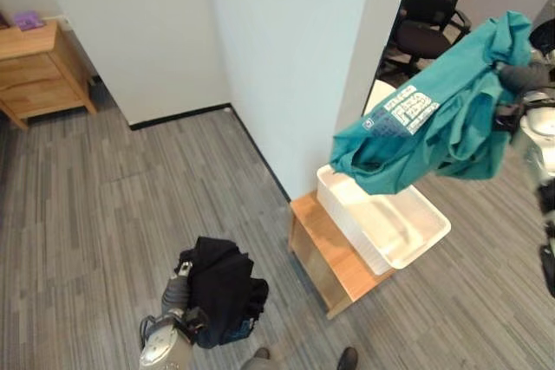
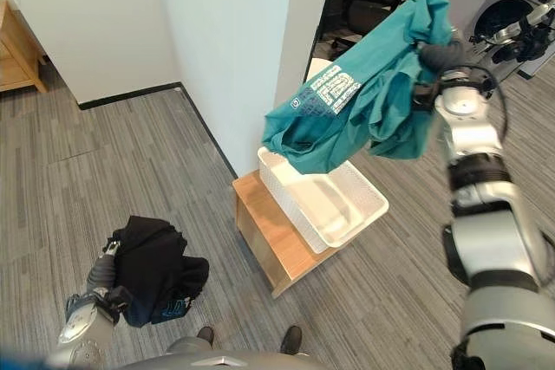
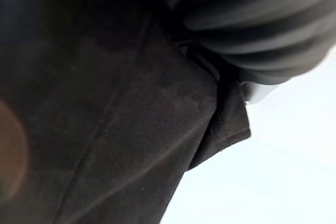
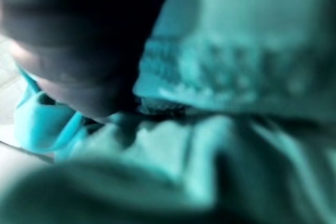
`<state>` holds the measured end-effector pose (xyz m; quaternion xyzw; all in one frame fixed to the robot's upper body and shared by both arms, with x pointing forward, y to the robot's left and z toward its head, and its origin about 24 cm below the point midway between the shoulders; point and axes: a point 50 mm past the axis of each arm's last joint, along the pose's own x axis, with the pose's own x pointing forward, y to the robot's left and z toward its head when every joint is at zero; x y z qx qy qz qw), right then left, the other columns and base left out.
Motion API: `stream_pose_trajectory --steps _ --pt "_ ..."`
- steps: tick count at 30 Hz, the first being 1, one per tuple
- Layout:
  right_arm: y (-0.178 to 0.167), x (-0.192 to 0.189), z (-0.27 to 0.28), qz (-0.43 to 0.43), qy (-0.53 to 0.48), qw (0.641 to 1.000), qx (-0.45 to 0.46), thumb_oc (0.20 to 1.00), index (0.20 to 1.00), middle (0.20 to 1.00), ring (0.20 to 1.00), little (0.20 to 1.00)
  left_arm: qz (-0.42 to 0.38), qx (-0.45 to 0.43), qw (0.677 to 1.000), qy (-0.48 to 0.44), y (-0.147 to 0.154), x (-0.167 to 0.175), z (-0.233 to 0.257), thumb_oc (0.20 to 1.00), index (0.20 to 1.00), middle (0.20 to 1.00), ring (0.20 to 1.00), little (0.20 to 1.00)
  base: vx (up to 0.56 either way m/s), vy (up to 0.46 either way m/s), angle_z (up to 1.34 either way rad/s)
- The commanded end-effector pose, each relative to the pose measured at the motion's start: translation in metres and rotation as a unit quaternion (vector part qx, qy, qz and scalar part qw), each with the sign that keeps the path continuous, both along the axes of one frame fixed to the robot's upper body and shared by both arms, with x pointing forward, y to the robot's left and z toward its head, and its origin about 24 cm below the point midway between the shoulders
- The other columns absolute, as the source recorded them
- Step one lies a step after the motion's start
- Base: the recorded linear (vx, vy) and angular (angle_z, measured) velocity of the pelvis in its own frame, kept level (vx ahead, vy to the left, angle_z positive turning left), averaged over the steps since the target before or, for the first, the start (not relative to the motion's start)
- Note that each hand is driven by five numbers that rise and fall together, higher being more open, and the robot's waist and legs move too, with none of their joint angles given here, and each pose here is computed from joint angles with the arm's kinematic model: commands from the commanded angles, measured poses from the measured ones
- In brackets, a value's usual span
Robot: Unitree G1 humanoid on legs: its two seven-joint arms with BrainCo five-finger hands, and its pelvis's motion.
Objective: Pick up bed clothes into laundry basket.
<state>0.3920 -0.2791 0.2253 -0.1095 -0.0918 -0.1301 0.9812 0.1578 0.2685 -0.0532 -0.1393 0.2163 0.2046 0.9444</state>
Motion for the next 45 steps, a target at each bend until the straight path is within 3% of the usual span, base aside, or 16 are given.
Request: stream_pose_trajectory --steps 1,9,20,27,30,36,37,45 --pt "0.026 0.005 0.052 0.039 -0.063 0.996 -0.059 0.2 0.2 0.2 0.2 0.2 -0.026 0.047 0.996 -0.065 0.012 0.022 0.031 0.2 0.2 0.2 0.2 0.2 -0.02 0.001 0.07" --pt "0.059 0.012 0.013 0.088 -0.002 0.987 -0.135 0.2 0.2 0.2 0.2 0.2 -0.036 0.047 0.996 -0.059 0.011 0.018 0.029 0.2 0.2 0.2 0.2 0.2 -0.04 -0.009 0.01" --pt "0.013 0.002 -0.091 -0.007 0.192 0.966 -0.175 0.2 0.2 0.2 0.2 0.2 -0.076 0.064 0.991 -0.085 0.004 0.038 0.038 0.2 0.2 0.2 0.2 0.2 -0.06 -0.005 0.13" --pt "-0.023 -0.013 -0.1 -0.079 0.215 0.961 -0.156 0.2 0.2 0.2 0.2 0.2 -0.073 0.065 0.992 -0.083 0.003 0.04 0.036 0.2 0.2 0.2 0.2 0.2 -0.04 0.016 0.1" --pt "-0.03 -0.015 -0.092 -0.077 0.208 0.955 -0.197 0.2 0.2 0.2 0.2 0.2 -0.079 0.065 0.991 -0.089 -0.001 0.044 0.037 0.2 0.2 0.2 0.2 0.2 0.0 0.0 0.0" --pt "-0.01 -0.007 -0.086 -0.026 0.201 0.946 -0.253 0.2 0.2 0.2 0.2 0.2 -0.103 0.061 0.987 -0.108 -0.012 0.054 0.042 0.2 0.2 0.2 0.2 0.2 0.0 0.004 -0.02" --pt "0.0 -0.003 -0.082 -0.001 0.191 0.945 -0.266 1.0 1.0 1.0 1.0 1.0 -0.103 0.059 0.986 -0.115 -0.013 0.056 0.045 0.2 0.2 0.2 0.2 0.2 0.0 0.0 0.0" --pt "0.024 -0.024 -0.081 0.119 0.119 0.961 -0.22 1.0 1.0 1.0 1.0 1.0 -0.055 0.063 0.993 -0.088 0.006 0.042 0.035 0.2 0.2 0.2 0.2 0.2 0.05 0.015 -0.09"
